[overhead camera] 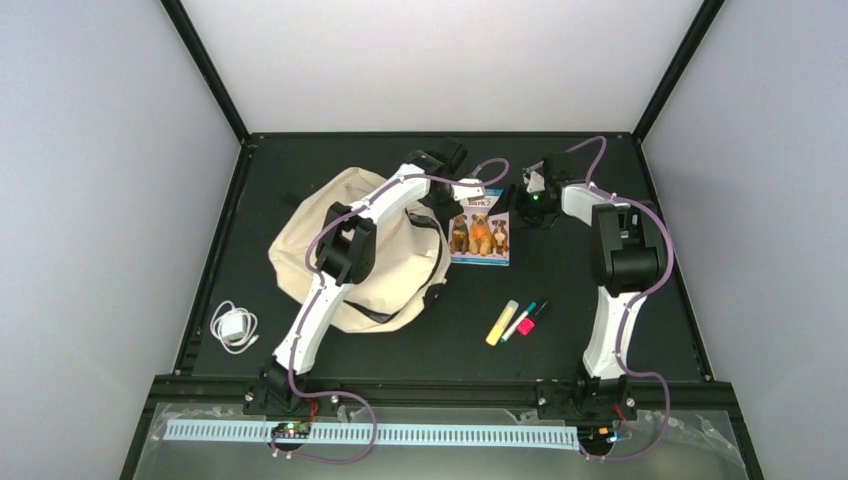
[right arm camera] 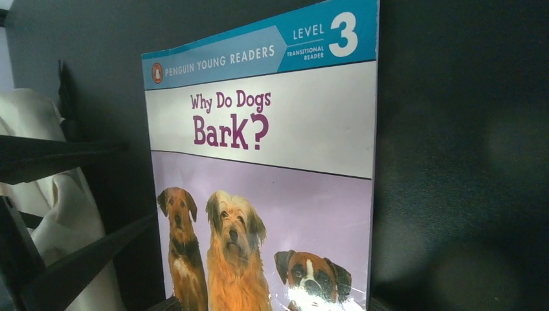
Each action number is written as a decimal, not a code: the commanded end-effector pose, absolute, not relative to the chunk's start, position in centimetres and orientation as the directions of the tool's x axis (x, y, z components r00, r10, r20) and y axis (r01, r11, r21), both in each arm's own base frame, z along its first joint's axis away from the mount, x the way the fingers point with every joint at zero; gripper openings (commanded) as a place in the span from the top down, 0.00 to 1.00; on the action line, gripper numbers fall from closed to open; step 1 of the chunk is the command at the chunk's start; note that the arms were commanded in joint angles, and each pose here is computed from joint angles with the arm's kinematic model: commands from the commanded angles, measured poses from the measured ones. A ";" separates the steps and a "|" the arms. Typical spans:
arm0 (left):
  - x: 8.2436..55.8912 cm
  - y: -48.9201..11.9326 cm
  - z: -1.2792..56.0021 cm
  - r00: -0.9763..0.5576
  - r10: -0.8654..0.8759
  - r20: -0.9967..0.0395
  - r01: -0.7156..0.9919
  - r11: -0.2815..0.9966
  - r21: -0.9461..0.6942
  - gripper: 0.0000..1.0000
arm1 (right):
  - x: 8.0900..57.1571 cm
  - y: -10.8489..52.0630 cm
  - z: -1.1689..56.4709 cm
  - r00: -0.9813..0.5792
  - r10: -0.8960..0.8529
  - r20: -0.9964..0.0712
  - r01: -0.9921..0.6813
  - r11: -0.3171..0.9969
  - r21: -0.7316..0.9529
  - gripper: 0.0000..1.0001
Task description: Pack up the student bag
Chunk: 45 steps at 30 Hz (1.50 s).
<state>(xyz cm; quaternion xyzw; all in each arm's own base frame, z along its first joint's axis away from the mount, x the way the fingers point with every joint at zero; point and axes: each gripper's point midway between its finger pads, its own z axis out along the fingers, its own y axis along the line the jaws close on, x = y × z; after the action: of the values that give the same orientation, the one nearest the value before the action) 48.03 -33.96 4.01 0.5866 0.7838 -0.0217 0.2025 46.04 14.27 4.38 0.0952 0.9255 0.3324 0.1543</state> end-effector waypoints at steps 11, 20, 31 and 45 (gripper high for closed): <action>46.5 -35.3 0.3 -0.279 0.886 -0.370 0.944 0.323 0.062 0.45 | 46.4 17.5 4.8 -0.927 0.338 -0.163 0.075 0.593 0.801 0.31; 46.8 -35.3 0.9 -0.283 0.877 -0.389 0.942 0.330 0.059 0.45 | 47.1 19.8 6.7 -0.927 0.332 -0.177 0.027 0.527 0.850 0.47; 48.8 -34.3 5.5 -0.293 0.838 -0.461 0.921 0.377 0.101 0.45 | 46.8 19.9 8.3 -0.927 0.320 -0.196 -0.001 0.522 0.853 0.97; 42.2 -29.8 30.5 -0.143 0.733 -0.665 0.865 0.420 0.277 0.01 | 45.4 17.2 13.6 -0.891 0.279 -0.360 -0.108 0.639 0.762 0.99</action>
<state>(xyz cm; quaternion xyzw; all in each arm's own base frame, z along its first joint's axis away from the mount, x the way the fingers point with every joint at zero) 47.40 -32.70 21.16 0.5392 0.7683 -0.0772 0.3361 46.00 18.41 10.14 0.0773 0.8726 0.4439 0.1888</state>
